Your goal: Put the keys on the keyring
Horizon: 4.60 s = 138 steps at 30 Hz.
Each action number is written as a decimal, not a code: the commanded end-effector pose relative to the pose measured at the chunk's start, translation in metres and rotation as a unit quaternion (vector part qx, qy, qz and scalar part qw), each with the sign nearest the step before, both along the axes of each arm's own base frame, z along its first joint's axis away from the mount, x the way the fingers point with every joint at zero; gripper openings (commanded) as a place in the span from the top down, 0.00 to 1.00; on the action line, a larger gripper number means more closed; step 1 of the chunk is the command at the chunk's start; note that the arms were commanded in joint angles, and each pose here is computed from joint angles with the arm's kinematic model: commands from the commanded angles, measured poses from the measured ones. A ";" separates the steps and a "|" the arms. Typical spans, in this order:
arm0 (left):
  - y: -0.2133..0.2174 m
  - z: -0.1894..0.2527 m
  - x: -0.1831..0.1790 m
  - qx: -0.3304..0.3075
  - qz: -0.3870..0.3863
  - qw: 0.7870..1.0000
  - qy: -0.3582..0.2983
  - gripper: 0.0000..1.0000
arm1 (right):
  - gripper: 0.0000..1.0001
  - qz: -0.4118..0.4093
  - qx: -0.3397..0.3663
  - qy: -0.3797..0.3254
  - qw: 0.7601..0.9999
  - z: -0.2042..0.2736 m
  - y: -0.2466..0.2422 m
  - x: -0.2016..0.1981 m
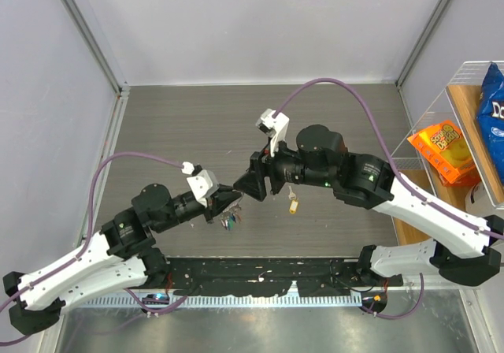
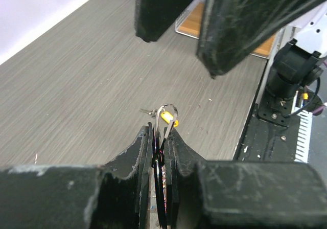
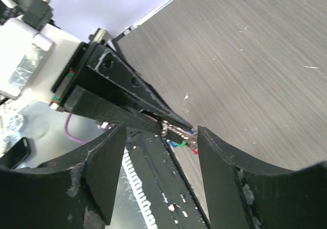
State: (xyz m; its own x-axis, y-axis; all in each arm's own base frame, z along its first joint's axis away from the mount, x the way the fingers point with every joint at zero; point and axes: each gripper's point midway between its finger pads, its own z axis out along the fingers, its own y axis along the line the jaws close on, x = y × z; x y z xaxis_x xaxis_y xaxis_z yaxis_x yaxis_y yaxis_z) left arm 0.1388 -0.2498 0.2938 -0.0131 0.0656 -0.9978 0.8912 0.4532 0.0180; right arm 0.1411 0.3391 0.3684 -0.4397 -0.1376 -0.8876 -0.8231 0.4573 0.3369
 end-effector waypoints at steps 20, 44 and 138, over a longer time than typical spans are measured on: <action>0.009 0.045 0.005 -0.080 0.022 0.994 -0.065 1.00 | 0.56 0.083 0.062 0.047 0.994 -0.001 0.027 -0.007; 0.008 0.043 0.005 -0.079 0.019 0.995 -0.065 1.00 | 0.79 0.089 0.081 0.023 0.992 0.006 0.028 -0.006; 0.003 0.054 0.020 -0.065 0.040 0.992 -0.105 1.00 | 0.94 -0.005 0.035 0.050 0.998 0.025 0.020 0.015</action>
State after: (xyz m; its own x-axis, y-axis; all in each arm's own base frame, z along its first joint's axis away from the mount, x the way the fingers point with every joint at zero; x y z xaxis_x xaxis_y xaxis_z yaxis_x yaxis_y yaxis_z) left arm 0.1587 -0.2491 0.3239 0.1453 -0.0174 -0.9892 0.8420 0.5272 0.1144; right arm 0.1596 0.3535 0.3491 -0.5838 -0.1625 -0.7955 -0.7405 0.5083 0.4396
